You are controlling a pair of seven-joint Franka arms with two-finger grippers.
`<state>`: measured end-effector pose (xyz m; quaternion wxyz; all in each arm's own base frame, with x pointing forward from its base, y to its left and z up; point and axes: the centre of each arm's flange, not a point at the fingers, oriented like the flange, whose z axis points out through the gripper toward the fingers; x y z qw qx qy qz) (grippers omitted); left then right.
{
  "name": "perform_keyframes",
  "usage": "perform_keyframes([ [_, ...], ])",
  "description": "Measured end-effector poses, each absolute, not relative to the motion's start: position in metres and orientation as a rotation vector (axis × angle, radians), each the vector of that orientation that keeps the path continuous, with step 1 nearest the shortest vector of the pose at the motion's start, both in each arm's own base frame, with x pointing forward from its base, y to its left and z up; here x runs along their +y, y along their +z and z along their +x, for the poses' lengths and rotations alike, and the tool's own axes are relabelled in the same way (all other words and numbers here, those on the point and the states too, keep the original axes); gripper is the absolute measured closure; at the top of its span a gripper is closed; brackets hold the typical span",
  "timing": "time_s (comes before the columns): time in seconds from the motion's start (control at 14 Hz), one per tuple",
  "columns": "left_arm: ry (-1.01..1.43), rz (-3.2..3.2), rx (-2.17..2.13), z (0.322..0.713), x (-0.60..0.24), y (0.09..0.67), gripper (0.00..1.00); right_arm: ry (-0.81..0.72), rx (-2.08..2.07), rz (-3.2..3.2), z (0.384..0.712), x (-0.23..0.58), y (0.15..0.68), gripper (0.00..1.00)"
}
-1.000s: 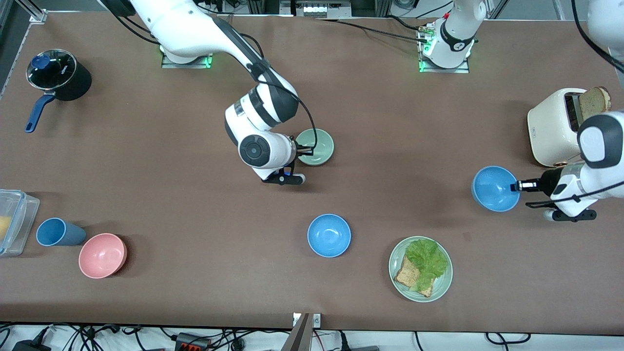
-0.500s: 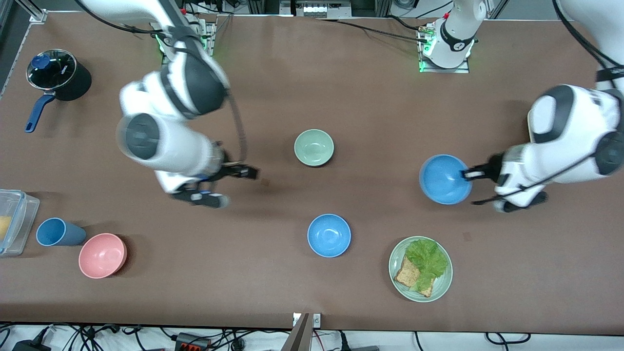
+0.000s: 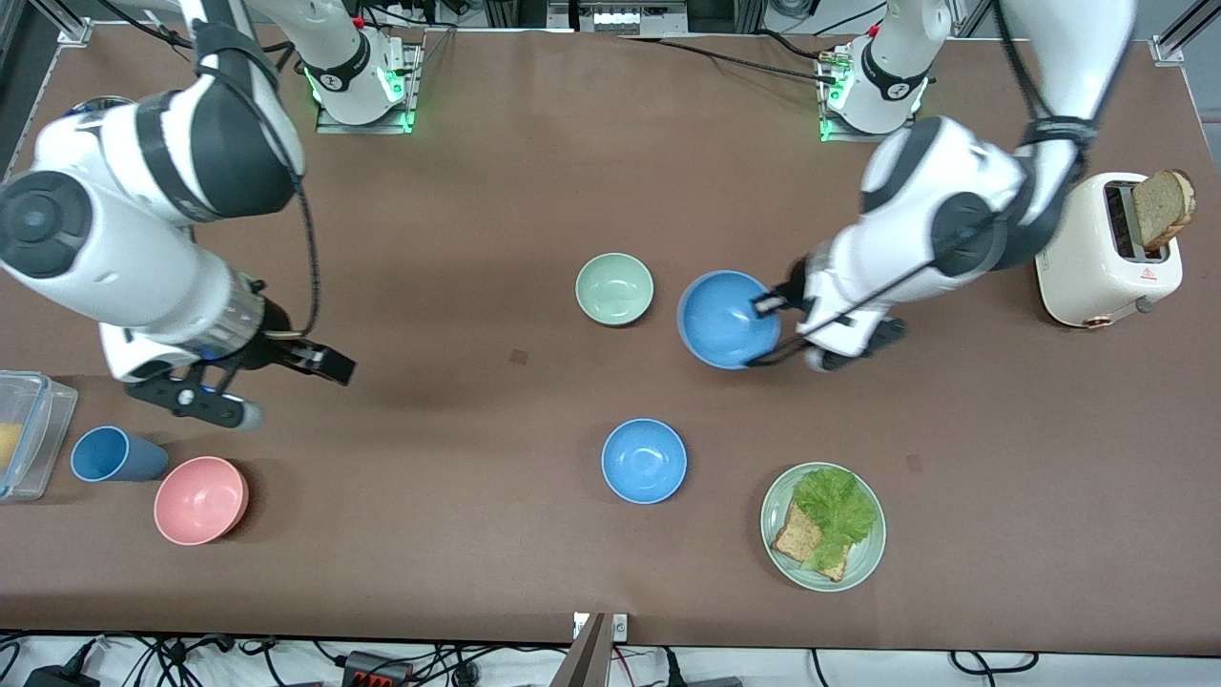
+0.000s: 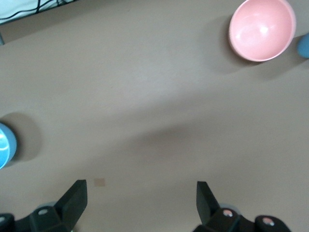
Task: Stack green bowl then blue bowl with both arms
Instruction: 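Carry the blue bowl with the left gripper onto the green bowl, then release the blue bowl and raise the left gripper away from the stack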
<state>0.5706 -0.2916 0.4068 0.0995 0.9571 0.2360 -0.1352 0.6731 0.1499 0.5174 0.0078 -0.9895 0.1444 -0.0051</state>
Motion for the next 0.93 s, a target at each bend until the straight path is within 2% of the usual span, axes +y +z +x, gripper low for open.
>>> perform_keyframes([
  [0.29, -0.407, 2.803, 0.777, 0.533, -0.363, 0.372, 0.96, -0.075, 0.391, -3.094, 0.675, 0.04, 0.553, 0.0],
  [0.5, -0.383, 2.792, 0.786, 0.488, -0.406, 0.329, 0.96, -0.13, 0.38, -3.093, 0.664, -0.026, 0.582, 0.0],
  [0.71, -0.395, 2.811, 0.776, 0.455, -0.423, 0.304, 0.96, -0.165, 0.293, -3.104, 0.651, -0.058, 0.601, 0.0],
  [0.93, -0.408, 2.827, 0.769, 0.443, -0.427, 0.295, 0.96, -0.147, 0.199, -3.114, 0.643, -0.062, 0.605, 0.0],
])
